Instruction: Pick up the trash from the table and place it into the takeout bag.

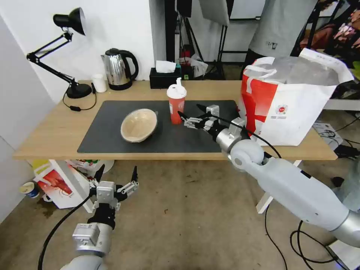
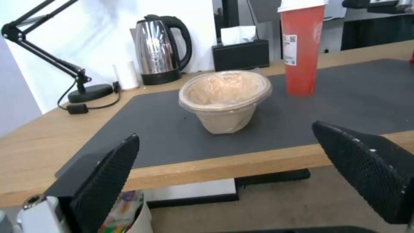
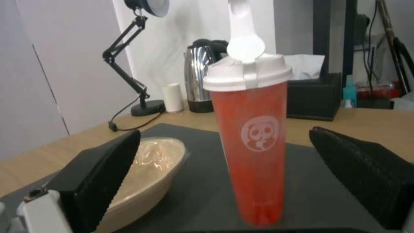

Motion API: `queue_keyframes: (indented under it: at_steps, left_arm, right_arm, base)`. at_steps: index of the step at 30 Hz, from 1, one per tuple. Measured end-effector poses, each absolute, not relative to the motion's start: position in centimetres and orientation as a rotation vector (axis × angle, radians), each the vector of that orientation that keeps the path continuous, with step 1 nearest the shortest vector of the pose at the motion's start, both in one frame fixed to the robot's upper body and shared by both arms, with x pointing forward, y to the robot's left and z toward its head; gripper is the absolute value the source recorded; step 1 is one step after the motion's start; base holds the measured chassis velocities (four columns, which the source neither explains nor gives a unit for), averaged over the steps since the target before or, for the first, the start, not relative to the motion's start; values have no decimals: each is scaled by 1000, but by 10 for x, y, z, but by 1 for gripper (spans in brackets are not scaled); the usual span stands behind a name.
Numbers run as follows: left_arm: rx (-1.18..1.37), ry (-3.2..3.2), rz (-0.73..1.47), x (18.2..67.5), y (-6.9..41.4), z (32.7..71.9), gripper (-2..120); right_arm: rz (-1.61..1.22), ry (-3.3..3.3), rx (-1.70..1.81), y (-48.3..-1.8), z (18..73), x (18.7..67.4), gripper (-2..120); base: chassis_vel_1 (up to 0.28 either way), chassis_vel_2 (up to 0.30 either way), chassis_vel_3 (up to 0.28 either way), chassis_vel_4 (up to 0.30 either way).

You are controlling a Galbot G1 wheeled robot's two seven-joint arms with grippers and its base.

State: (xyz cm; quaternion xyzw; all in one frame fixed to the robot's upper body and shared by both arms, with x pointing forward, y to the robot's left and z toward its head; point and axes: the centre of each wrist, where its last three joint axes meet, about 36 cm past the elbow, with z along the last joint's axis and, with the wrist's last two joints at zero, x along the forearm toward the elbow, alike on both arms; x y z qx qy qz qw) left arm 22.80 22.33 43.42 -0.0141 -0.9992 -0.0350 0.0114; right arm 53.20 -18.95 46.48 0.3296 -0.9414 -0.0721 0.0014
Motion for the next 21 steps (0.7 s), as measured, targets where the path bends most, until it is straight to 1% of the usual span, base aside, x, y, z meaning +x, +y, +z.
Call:
queue_keyframes:
  at_steps: [21]
  left_arm:
    - [-44,-3117,-109,228,223,434,100]
  right_arm:
    - [-235,-2936,1056,-163,450,554,100]
  base:
    - [0,0,0,0]
